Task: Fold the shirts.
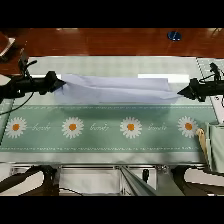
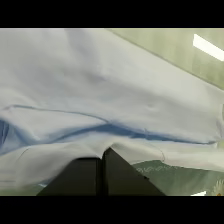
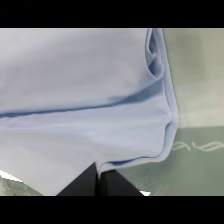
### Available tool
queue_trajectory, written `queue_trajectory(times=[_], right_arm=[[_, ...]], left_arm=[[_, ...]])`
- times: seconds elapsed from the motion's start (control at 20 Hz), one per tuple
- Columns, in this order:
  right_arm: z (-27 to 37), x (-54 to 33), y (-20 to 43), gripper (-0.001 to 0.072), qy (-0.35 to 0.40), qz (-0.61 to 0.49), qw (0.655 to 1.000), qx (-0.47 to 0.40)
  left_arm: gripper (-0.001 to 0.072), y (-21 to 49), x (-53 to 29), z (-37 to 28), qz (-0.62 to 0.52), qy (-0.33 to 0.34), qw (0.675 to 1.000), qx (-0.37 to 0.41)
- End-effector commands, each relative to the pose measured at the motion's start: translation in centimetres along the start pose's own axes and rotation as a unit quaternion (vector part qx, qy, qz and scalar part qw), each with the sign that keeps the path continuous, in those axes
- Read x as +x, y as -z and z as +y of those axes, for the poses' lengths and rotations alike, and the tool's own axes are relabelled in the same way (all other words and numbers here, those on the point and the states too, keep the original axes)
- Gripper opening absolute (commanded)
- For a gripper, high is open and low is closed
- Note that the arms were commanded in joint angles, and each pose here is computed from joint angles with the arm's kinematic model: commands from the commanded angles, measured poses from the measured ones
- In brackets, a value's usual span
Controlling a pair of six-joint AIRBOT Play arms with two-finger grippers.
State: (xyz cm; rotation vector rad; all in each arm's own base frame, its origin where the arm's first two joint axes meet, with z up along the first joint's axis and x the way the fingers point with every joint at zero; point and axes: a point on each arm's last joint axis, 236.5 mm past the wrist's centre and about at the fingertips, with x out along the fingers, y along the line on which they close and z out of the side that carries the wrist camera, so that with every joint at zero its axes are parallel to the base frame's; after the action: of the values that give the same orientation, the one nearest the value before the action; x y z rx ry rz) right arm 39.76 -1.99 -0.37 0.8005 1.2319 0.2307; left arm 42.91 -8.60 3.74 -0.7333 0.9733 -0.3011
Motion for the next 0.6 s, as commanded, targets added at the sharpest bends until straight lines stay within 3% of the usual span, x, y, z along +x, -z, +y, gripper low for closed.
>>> queue_trajectory(times=[0.0, 0.4, 0.45, 0.5, 0.55], right_arm=[[1.0, 1.7, -3.8, 0.0018, -0.029, -0.027, 0.999, 0.006], [1.0, 7.2, -9.8, 0.0035, -0.084, -0.048, 0.994, 0.058], [0.7, 7.2, -10.3, 0.0257, -0.081, -0.057, 0.993, 0.057], [0.8, 7.1, -10.6, 0.0413, -0.08, -0.063, 0.994, 0.041], [0.8, 6.7, -10.6, 0.042, -0.08, -0.063, 0.995, 0.02]], left_arm=[[0.0028, -4.2, 3.8, 0.7, 0.008, 0.002, 1.0, -0.004], [0.0033, -4.2, 11.1, 5.1, 0.089, -0.002, 0.994, -0.062], [0.0197, -4.0, 11.4, 5.6, 0.093, -0.005, 0.992, -0.08], [0.0496, -3.4, 11.2, 5.7, 0.107, -0.003, 0.991, -0.086], [0.0507, -3.2, 10.4, 6.5, 0.119, -0.012, 0.99, -0.073]])
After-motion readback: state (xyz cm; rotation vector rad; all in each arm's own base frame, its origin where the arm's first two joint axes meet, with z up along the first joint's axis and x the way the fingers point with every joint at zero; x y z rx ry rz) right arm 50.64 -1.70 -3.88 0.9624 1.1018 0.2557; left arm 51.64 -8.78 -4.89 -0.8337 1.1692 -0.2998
